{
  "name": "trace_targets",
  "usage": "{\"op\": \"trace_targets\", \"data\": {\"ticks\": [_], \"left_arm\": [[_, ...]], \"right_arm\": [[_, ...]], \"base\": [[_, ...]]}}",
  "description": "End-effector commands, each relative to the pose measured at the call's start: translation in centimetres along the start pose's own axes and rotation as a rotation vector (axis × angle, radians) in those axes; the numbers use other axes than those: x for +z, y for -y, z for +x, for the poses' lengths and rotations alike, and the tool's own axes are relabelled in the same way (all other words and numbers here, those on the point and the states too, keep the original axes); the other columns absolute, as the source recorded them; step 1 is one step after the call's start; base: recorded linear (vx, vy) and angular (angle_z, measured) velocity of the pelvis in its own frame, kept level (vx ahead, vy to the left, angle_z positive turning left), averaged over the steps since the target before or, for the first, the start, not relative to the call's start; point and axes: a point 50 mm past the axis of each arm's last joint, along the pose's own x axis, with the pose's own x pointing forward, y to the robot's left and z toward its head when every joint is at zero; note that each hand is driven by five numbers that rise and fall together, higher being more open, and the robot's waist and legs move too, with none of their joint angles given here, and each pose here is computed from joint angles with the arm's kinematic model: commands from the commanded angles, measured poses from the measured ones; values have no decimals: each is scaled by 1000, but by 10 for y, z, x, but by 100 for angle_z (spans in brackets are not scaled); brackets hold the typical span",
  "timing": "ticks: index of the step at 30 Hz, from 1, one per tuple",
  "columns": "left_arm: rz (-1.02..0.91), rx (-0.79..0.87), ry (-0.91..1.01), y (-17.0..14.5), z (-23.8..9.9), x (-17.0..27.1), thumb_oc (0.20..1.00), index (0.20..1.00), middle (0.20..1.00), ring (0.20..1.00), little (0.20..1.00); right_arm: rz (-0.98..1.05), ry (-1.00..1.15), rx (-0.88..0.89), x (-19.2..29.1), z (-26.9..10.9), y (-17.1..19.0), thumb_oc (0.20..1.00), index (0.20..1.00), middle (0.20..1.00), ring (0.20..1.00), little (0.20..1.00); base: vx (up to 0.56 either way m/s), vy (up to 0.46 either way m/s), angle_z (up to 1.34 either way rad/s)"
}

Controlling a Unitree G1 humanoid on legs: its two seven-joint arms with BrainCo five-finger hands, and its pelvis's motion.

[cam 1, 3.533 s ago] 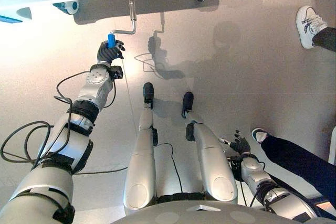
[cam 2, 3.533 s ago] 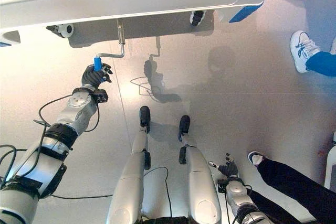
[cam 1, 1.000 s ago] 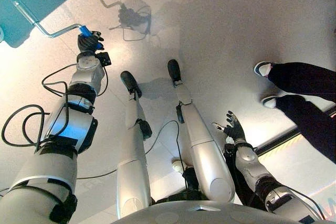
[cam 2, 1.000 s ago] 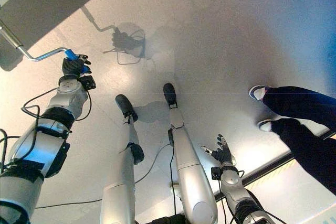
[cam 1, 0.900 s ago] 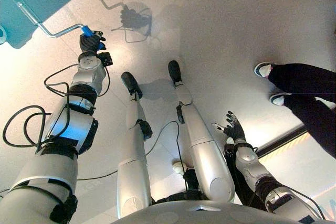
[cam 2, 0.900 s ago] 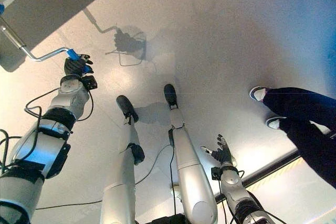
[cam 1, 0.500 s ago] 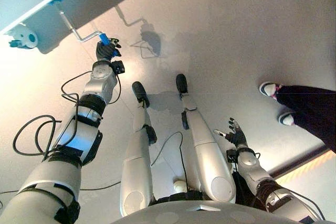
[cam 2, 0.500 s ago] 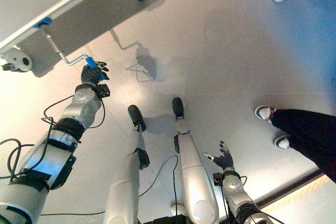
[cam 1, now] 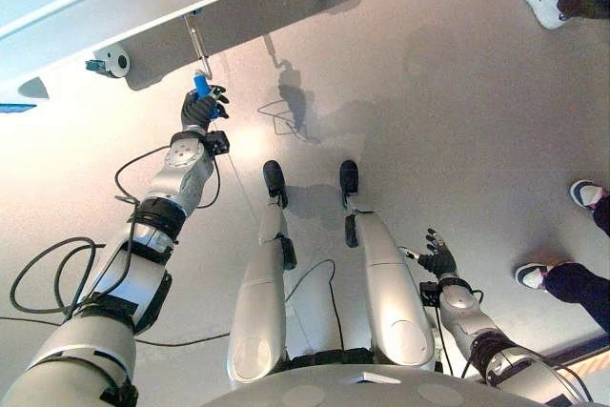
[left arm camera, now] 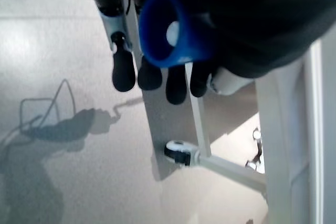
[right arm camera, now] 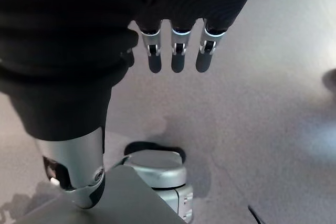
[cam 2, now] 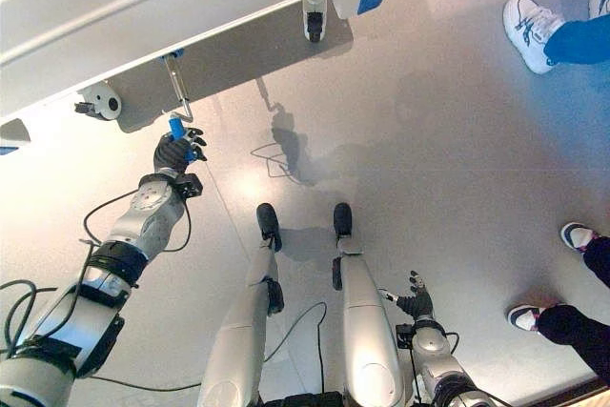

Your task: Raise the hospital bed

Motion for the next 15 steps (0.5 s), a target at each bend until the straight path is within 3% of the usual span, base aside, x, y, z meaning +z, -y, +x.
{"op": "trace_targets", "data": {"ticks": [1,15], "left_arm": [[-2,-99,367,8,0,75,200,200,200,200,200],[54,130,259,-59,-1,54,200,200,200,200,200]], "right_arm": [[-13,-75,-61,-22,-8,22,1000,1000,1000,1000,1000],[-16,-127,-84,-35,-13,28,1000,1000,1000,1000,1000]], "base": [[28,42,9],[30,41,12]]}}
